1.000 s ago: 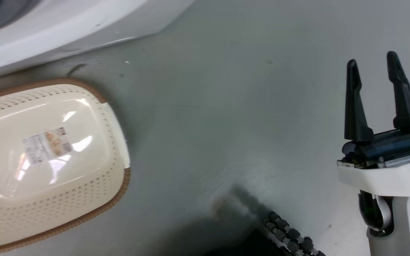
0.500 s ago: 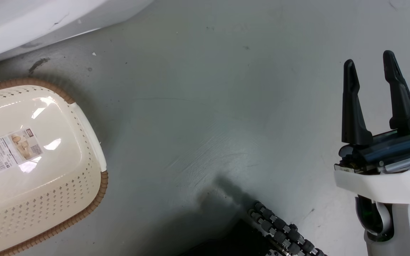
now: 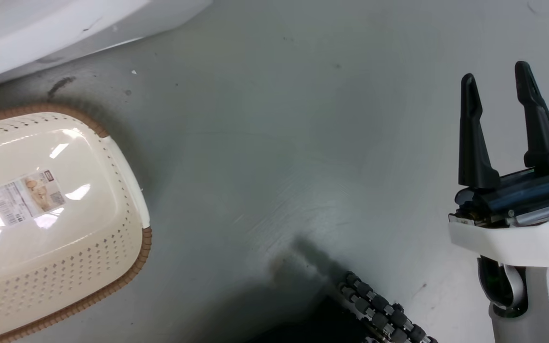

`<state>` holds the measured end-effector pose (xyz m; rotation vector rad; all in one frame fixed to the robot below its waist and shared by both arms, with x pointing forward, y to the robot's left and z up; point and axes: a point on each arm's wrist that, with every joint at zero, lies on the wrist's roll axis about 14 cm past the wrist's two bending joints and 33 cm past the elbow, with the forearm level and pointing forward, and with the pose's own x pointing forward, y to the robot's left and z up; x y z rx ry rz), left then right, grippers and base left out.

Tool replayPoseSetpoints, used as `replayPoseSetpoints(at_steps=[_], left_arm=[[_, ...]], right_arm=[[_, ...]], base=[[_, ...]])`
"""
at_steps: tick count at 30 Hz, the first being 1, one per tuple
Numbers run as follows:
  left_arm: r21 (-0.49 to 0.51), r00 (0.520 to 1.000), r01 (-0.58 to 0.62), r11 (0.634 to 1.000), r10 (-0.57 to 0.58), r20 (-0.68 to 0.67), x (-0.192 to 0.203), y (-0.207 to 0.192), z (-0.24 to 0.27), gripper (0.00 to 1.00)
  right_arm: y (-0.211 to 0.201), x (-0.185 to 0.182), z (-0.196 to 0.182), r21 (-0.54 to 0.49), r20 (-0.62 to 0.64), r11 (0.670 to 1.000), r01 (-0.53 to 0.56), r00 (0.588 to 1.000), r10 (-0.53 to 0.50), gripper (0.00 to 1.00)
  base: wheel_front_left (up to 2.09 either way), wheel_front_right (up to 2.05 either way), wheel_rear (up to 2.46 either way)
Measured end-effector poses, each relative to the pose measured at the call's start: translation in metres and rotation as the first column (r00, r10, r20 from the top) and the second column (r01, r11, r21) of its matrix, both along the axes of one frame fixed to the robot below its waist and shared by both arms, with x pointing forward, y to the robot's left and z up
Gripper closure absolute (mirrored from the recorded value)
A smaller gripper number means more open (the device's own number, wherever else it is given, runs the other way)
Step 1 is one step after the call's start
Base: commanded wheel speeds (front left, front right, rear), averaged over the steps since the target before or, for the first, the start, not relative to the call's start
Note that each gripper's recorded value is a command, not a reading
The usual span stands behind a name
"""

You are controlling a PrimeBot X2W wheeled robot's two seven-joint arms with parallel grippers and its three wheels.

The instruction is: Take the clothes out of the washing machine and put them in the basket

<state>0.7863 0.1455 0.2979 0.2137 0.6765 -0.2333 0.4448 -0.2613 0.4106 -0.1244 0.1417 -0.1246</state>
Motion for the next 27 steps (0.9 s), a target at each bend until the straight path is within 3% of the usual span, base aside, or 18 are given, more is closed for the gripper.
replayPoseSetpoints(at_steps=[13, 27], left_arm=[[-0.133, 0.967, 0.072, 0.988, -0.037, 0.251, -0.021, -0.017, 0.074, 1.0], [-0.205, 0.883, 0.13, 0.97, -0.019, 0.47, -0.106, -0.007, 0.148, 1.0]], right_arm=[[0.006, 0.009, 0.032, -0.047, 0.092, 0.998, -0.033, 0.995, 0.037, 0.0], [0.034, -0.003, 0.083, -0.054, 0.213, 0.994, -0.098, 0.971, 0.107, 0.0]], base=[[0.0, 0.0, 0.0], [0.0, 0.0, 0.0]])
